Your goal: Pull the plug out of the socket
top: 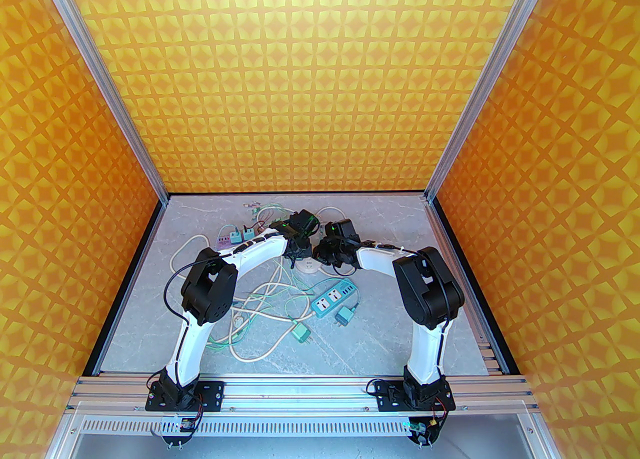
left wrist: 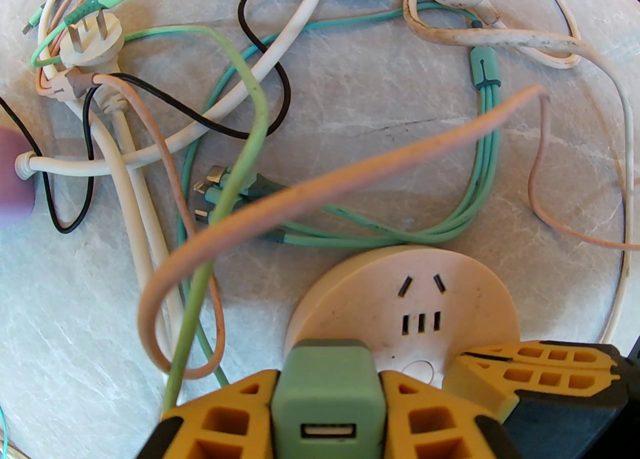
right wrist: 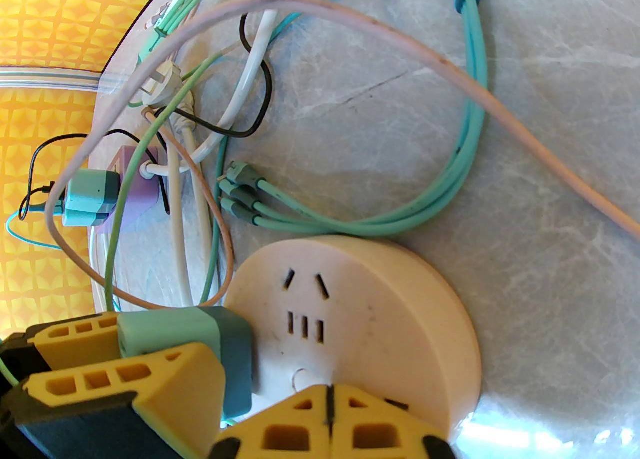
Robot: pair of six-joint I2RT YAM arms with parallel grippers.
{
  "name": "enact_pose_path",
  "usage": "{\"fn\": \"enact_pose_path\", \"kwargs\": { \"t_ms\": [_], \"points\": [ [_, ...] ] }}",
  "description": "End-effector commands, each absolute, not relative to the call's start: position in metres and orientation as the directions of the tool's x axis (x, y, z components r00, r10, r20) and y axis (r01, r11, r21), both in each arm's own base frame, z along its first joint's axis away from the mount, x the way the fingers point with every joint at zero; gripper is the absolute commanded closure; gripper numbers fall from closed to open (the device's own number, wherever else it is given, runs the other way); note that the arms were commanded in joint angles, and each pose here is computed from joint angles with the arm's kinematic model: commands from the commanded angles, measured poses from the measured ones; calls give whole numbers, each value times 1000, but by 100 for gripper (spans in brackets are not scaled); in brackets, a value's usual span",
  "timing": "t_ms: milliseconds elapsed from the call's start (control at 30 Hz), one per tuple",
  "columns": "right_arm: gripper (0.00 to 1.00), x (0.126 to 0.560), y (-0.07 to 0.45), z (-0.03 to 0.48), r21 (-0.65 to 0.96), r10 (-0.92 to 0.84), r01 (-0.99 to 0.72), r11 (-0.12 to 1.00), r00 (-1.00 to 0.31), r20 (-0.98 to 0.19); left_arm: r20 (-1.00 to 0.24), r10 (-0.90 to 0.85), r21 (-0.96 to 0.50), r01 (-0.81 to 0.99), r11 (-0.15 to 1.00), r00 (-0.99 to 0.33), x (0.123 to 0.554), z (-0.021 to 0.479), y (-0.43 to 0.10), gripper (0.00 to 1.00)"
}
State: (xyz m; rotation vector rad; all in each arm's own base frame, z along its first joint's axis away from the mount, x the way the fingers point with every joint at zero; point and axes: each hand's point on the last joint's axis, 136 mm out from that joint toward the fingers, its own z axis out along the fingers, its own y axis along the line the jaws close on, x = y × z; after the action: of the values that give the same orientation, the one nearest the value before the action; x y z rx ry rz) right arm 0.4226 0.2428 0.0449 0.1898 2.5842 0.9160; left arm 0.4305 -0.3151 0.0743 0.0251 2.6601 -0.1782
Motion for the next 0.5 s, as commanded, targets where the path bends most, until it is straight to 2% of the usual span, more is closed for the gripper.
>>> {"fn": "enact_pose_path", "kwargs": {
  "t_ms": [0,300,467],
  "points": [
    [100,382,212,-27,467,263,168,868,-954,-145,-466,70,-122,143,982,-882,419,90,-347,96],
    [100,381,214,-30,468,261,169,867,-955,-140,-488,199,58,196,979,-850,414,87,-351,96],
    [100,380,214,-31,467,260,169,868,-956,-138,-487,92,-31,122,992,-868,421,94,-332,96]
  ]
}}
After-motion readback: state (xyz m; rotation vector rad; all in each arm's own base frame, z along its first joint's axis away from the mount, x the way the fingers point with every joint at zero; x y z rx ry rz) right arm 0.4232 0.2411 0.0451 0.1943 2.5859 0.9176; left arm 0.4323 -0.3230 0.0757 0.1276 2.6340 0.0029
